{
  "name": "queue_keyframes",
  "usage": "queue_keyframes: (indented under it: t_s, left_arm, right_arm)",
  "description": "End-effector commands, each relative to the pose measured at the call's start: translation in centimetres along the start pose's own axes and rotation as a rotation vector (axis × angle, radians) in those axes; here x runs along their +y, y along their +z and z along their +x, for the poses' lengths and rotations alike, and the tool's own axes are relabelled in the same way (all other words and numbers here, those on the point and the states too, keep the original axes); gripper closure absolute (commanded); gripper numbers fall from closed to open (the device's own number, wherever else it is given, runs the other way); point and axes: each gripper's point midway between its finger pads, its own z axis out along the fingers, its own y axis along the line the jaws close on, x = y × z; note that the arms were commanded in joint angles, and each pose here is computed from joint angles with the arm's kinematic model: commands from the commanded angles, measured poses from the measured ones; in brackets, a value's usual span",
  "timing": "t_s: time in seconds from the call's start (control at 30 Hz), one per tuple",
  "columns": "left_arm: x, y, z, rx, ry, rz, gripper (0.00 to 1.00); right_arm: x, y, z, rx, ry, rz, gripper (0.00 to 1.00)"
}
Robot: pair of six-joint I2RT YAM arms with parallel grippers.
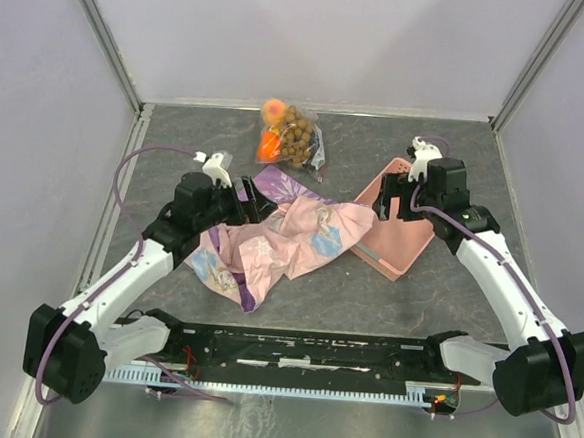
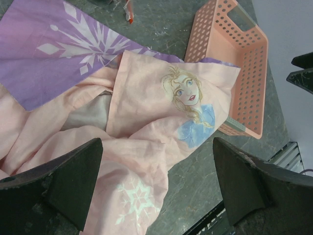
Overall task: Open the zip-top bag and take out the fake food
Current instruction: Pick up the zipper food storage bag at the center of the board.
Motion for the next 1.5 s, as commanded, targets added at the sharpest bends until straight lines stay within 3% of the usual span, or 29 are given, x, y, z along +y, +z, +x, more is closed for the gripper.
queue_keyframes:
  t_s: [0.0,0.2,0.4,0.63,0.77,1.1,1.47]
  left_arm:
    - [-0.3,1.3,-3.5,-0.139,-0.09,0.063,0.01]
    - [4.0,3.0,-5.9,-0.259,-0.31,0.142,0.0]
    - [8.5,6.1,-8.3,-0.316,-0.37,0.083,0.0]
    - [9.3,10.8,-12.4,-0.418,-0.345,0.256,0.09]
    - [9.6,13.6,-13.2,-0.382,-0.334,0.306,0.12]
    - [10.4,17.4,-10.6,-0.241,-0.253,0.219,0.11]
    - [12.5,18.0,-7.4,-0.167,-0.193,0.045,0.1]
  right_arm:
    - [2.1,0.1,-3.4,-0.161,0.009,-0.091,0.01]
    - [5.4,0.2,-3.9,-0.209,0.004,-0.277,0.01]
    - [7.0,0.3,-4.6,-0.253,0.016,-0.371,0.01]
    - [7.9,0.6,-4.9,-0.266,0.031,-0.427,0.01]
    - [7.9,0.9,-4.8,-0.262,0.033,-0.424,0.01]
    - [8.1,2.0,-4.6,-0.224,0.042,-0.441,0.01]
    - [8.1,2.2,-3.9,-0.2,0.043,-0.446,0.01]
